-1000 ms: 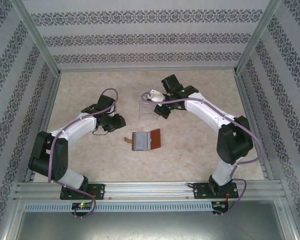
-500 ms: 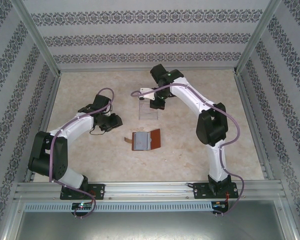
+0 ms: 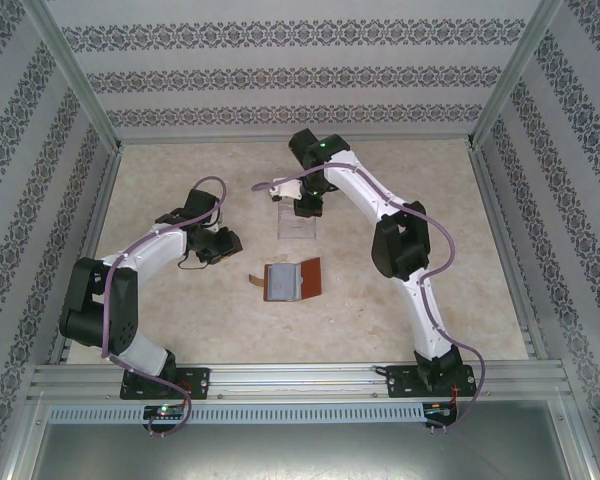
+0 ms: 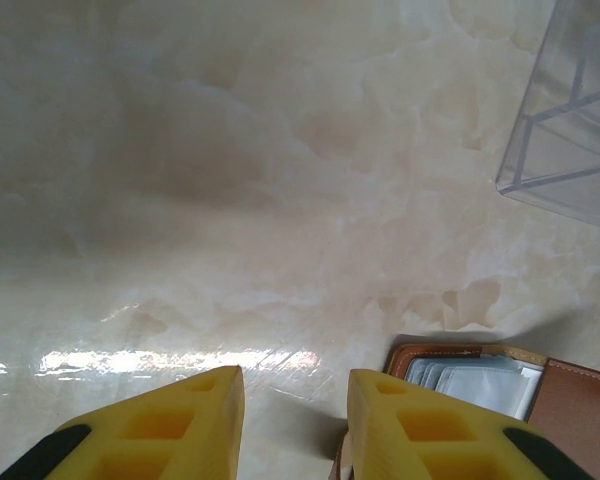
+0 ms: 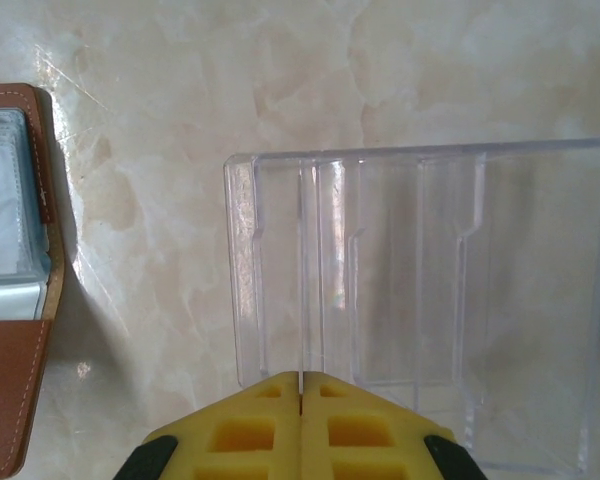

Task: Take the credit cards out of the card holder

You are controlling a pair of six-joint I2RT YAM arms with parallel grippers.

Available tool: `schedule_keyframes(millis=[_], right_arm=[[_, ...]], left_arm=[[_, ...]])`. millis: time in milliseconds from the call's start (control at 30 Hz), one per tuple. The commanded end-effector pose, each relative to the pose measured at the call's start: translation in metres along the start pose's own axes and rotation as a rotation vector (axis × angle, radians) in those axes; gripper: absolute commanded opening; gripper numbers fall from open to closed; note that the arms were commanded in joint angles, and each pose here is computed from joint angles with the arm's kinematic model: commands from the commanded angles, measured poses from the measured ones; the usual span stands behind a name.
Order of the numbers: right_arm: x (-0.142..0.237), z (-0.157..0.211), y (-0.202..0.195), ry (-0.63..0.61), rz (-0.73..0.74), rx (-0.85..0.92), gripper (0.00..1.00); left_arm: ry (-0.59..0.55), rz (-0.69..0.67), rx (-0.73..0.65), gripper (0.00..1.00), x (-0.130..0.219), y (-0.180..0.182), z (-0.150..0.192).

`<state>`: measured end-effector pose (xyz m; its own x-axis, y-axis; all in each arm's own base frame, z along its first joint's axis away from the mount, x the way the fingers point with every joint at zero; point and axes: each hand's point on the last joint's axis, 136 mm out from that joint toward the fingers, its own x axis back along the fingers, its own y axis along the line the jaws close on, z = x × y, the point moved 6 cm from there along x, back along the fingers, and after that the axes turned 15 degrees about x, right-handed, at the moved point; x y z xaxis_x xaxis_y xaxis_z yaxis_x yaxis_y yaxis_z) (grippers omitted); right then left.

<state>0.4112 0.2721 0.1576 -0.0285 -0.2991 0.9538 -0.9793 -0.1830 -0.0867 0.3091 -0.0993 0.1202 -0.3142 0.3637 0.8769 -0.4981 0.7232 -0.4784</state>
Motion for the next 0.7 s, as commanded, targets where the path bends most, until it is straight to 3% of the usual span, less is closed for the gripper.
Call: schedule_keyframes(millis=[0, 667], right_arm=[[-0.005, -0.002, 0.005, 0.027, -0.038, 0.029, 0.00], [-0.029, -0.001, 0.027, 0.011, -0.196, 0.015, 0.00]], left_arm=[[0.000, 0.002, -0.010, 0.33, 0.000, 0.003, -0.004], [-0.009, 0.003, 0.012, 0.33, 0.001, 0.008, 0.000]])
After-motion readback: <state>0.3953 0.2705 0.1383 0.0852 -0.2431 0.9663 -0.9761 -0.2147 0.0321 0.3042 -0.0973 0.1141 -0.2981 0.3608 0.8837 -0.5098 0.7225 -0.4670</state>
